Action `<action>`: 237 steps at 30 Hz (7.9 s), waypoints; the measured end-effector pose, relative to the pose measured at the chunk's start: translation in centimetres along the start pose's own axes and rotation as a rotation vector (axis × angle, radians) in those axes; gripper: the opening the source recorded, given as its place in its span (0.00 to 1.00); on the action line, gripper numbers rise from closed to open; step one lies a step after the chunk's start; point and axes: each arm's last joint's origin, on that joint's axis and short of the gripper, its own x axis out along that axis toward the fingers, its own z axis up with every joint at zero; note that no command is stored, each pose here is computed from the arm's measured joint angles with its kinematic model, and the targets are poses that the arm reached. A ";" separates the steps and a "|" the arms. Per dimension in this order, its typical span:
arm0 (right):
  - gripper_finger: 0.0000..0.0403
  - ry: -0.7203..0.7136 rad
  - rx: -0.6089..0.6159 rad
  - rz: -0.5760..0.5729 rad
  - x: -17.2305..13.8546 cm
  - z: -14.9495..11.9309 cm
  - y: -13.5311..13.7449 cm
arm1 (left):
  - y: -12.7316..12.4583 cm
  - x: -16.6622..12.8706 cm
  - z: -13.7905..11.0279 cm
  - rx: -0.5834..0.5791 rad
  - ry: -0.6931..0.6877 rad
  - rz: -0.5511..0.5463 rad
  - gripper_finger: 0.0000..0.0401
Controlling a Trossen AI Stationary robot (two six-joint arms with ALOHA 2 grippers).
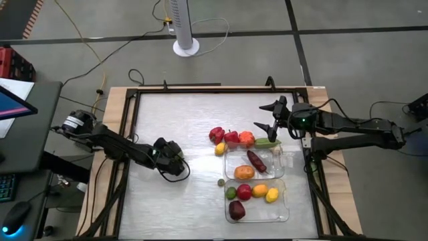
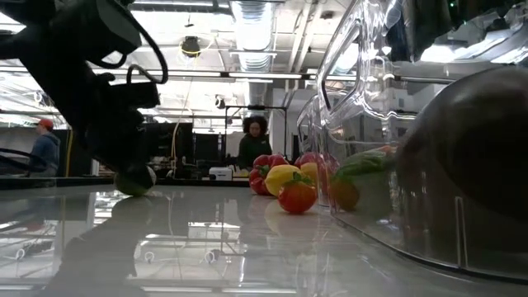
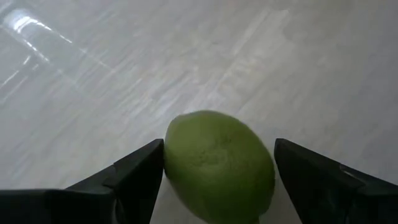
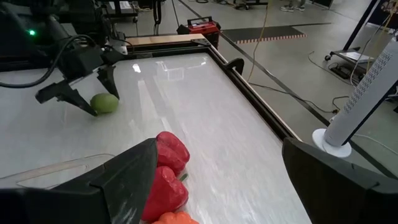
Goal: Sort produce into baskets
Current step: Put the lime into the bottom transparent bin, then put the strawberry into the bottom transparent bin, then put the left bell pepper into the top transparent bin
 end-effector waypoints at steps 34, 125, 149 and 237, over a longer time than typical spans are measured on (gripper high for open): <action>0.92 -0.004 0.002 -0.009 0.0 0.0 -0.1 | -15.8 -4.2 12.4 0.467 -0.313 -0.609 0.53; 0.92 0.006 0.003 -0.015 0.1 -0.1 -0.3 | -11.4 -4.3 7.5 0.329 -0.361 -0.610 0.22; 0.92 0.094 -0.018 -0.011 -0.4 -0.9 -0.3 | -17.1 -3.7 11.8 0.582 -0.376 -0.625 0.61; 0.92 0.337 -0.048 -0.077 7.1 4.2 -0.9 | -4.6 -0.4 15.2 0.390 -0.646 -0.580 0.70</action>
